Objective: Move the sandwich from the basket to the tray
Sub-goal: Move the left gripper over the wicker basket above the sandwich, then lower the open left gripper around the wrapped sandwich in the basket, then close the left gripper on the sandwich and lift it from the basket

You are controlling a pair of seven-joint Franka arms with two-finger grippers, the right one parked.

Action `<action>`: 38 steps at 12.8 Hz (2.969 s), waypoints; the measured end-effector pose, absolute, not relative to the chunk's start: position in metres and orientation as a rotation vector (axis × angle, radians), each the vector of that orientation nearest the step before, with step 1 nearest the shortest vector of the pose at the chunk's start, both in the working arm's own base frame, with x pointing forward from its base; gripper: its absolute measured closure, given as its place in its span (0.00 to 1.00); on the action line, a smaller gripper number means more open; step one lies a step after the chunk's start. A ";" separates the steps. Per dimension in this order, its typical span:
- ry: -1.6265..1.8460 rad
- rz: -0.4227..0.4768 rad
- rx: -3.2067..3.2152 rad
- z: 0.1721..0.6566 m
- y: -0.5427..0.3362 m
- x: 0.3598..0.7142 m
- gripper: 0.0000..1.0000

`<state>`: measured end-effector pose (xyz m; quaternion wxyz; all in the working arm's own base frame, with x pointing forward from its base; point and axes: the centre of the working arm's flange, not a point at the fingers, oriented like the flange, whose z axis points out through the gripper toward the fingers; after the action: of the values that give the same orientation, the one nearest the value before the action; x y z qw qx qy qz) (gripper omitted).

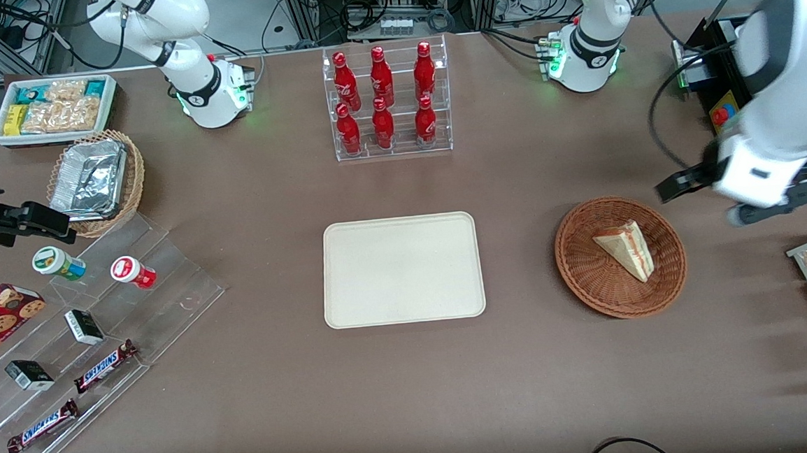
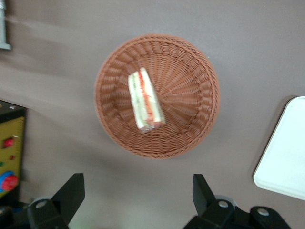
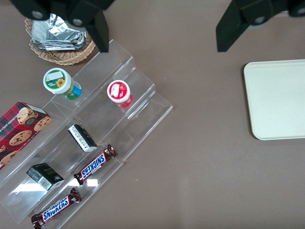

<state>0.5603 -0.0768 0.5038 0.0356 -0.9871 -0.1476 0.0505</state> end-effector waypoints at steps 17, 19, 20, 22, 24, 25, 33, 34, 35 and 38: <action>-0.581 -0.007 -3.056 0.343 -0.054 0.540 0.00; -0.636 0.006 -3.047 0.326 -0.054 0.543 0.00; -0.666 0.007 -3.042 0.319 -0.054 0.544 0.00; -0.691 0.022 -3.035 0.307 -0.054 0.545 0.00; -0.699 0.023 -3.035 0.297 -0.055 0.547 0.00; -0.702 0.022 -3.036 0.292 -0.055 0.548 0.00; -0.851 0.039 -2.996 0.246 -0.038 0.546 0.14; -0.883 0.037 -2.987 0.243 -0.038 0.543 0.27; -0.900 0.039 -2.981 0.240 -0.038 0.540 0.40; -0.929 0.031 -2.975 0.242 -0.039 0.540 0.65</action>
<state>0.5400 -0.0386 0.2416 0.0125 -0.9545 -0.2979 0.0098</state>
